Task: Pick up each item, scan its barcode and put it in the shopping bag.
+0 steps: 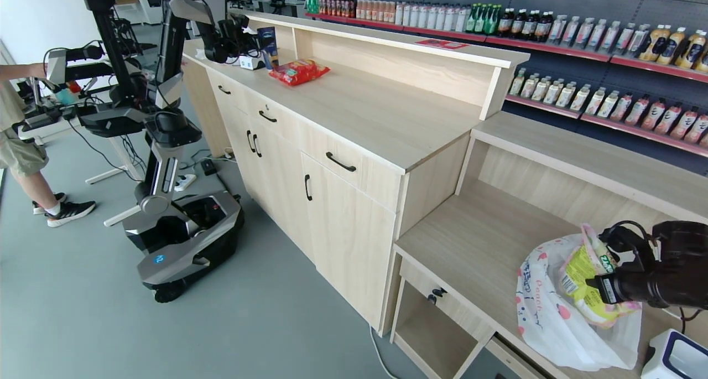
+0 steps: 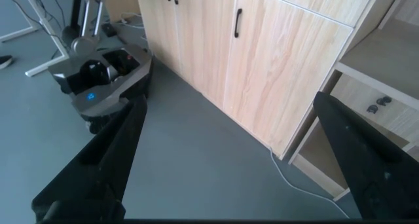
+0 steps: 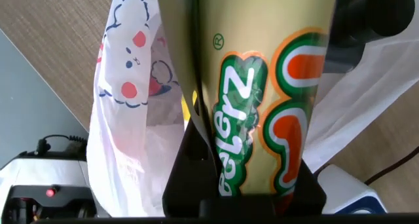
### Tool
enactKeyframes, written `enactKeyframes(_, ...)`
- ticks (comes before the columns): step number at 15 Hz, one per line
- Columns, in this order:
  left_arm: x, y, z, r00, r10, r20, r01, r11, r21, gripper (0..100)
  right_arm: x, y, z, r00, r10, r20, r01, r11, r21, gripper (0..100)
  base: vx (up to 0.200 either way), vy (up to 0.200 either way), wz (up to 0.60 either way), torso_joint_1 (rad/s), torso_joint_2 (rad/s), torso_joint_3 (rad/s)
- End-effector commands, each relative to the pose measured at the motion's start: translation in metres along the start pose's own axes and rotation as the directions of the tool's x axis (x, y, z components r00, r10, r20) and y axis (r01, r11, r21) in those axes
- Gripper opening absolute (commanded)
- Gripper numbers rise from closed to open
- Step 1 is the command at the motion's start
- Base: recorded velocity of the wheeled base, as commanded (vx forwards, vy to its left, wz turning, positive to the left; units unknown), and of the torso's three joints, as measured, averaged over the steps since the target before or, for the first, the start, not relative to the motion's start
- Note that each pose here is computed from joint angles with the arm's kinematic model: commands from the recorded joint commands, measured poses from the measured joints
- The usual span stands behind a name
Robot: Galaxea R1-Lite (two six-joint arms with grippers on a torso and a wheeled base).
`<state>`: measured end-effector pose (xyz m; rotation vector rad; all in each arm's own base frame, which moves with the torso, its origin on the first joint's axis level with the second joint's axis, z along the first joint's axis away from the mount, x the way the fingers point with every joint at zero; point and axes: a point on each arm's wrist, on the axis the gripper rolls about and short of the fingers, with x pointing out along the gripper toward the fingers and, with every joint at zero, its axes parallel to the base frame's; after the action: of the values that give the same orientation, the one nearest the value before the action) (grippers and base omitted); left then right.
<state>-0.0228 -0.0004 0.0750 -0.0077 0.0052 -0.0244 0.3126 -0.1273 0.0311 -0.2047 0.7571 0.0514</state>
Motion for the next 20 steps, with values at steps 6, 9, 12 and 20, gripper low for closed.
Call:
enactKeyframes(6, 0.000, 0.000, 0.000, 1.000, 0.000, -0.001, 0.000, 1.000, -0.002, 100, 0.036, 0.000, -0.018, 1.000, 0.004, 0.004, -0.004, 1.000, 0.024, 0, 0.000, 0.000, 0.00, 0.000, 0.00, 0.000)
enactKeyframes(9, 0.000, 0.000, 0.000, 1.000, 0.000, -0.001, 0.000, 1.000, 0.000, 100, 0.042, 0.000, -0.022, 1.000, 0.011, -0.007, -0.010, 0.999, 0.033, 0, 0.000, 0.000, 0.00, 0.000, 0.00, 0.000)
enactKeyframes(12, 0.000, 0.000, 0.000, 1.000, 0.000, -0.001, 0.000, 1.000, 0.000, 100, 0.045, 0.001, -0.023, 1.000, 0.013, -0.006, -0.013, 0.999, 0.031, 0, 0.000, 0.000, 0.00, 0.000, 0.00, 0.000)
enactKeyframes(20, 0.000, 0.000, 0.000, 1.000, 0.000, -0.001, 0.000, 1.000, -0.002, 100, 0.051, 0.004, -0.025, 1.000, 0.021, -0.001, -0.021, 0.999, 0.030, 100, 0.000, 0.000, 0.00, 0.000, 0.00, 0.000)
